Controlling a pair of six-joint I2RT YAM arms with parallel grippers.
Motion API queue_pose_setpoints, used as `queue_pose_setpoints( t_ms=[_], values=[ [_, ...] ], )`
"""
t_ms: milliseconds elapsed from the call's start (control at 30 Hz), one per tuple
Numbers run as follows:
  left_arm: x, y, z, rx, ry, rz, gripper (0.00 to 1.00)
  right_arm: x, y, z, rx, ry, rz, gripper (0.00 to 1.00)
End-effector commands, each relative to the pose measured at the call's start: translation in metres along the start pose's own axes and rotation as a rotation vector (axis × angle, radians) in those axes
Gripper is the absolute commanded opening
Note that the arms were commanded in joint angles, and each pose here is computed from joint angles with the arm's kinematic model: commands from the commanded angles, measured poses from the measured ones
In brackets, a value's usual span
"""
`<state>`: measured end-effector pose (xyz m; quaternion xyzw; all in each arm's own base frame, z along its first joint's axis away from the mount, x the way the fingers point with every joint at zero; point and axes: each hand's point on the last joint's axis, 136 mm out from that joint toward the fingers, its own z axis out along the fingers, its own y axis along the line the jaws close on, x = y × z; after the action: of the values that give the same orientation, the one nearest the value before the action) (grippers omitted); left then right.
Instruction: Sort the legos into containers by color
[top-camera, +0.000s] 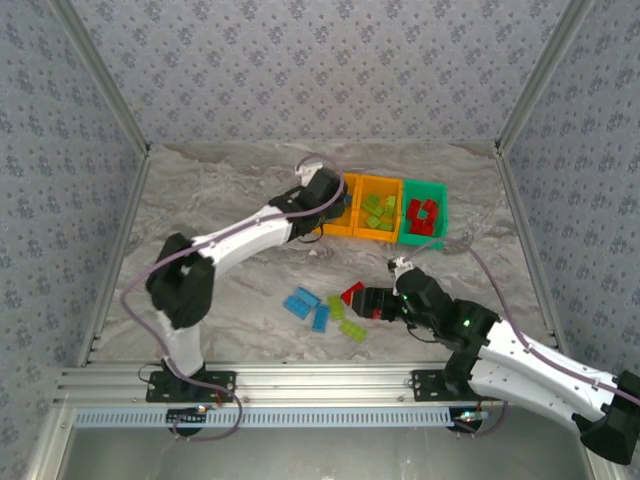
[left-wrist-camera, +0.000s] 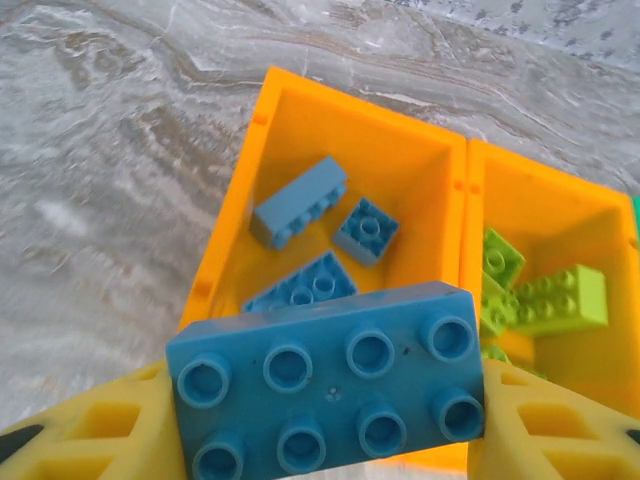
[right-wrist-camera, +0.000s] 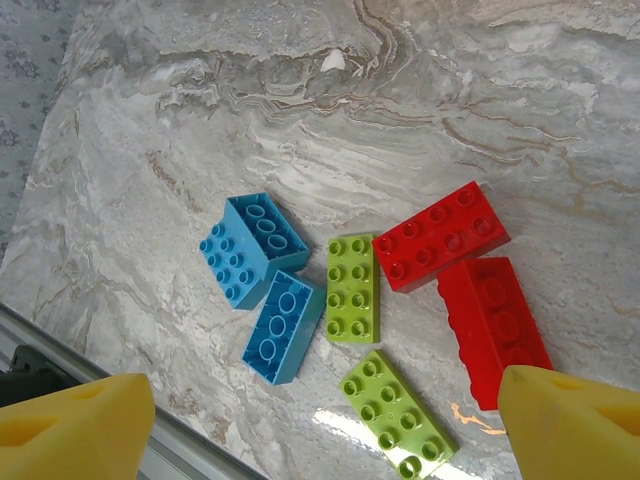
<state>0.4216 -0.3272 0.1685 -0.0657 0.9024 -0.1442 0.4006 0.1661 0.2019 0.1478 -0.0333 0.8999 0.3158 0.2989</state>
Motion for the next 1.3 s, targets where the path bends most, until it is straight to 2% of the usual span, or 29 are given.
queue_pose_setpoints(
  t_ms=[0, 100, 233, 300, 567, 700, 800, 933, 1067, 1200, 1267],
  values=[
    [-0.013, -0.015, 0.025, 0.024, 0.012, 0.056, 0.45, 0.002, -0.008, -0.007, 0.04, 0.002, 0.008, 0.92],
    [-0.015, -0.022, 0.046, 0.031, 0.044, 0.06, 0.49, 0.004, -0.011, -0.009, 0.052, 0.004, 0.003, 0.92],
    [-0.012, -0.025, 0.058, 0.03, 0.076, 0.052, 0.68, 0.005, -0.014, -0.009, 0.057, 0.003, 0.006, 0.92],
    [-0.012, -0.026, 0.055, 0.037, 0.08, 0.049, 0.69, 0.005, -0.014, -0.009, 0.057, 0.003, 0.006, 0.92],
    [-0.021, -0.015, 0.008, 0.07, 0.061, 0.047, 0.72, 0.0, -0.01, -0.011, 0.052, -0.009, 0.005, 0.92],
    [-0.02, -0.007, -0.02, 0.087, 0.078, 0.085, 0.86, -0.002, -0.005, -0.009, 0.032, -0.015, 0.012, 0.92],
    [-0.017, -0.003, -0.026, 0.086, 0.094, 0.121, 0.78, -0.004, -0.002, -0.007, 0.024, -0.017, 0.013, 0.92],
    [-0.012, -0.007, -0.025, 0.106, 0.125, 0.112, 0.77, -0.006, 0.005, -0.004, 0.019, -0.004, 0.01, 0.92],
    [0.002, -0.016, -0.051, 0.191, 0.086, 0.146, 0.78, 0.0, 0.002, -0.005, 0.036, 0.013, 0.006, 0.92],
    [0.04, -0.004, -0.094, 0.208, 0.074, 0.325, 0.77, 0.006, -0.007, -0.007, 0.059, 0.013, 0.017, 0.92],
    [0.072, 0.008, -0.113, 0.208, 0.128, 0.455, 0.75, 0.006, -0.008, -0.007, 0.058, 0.006, 0.018, 0.92]
  ],
)
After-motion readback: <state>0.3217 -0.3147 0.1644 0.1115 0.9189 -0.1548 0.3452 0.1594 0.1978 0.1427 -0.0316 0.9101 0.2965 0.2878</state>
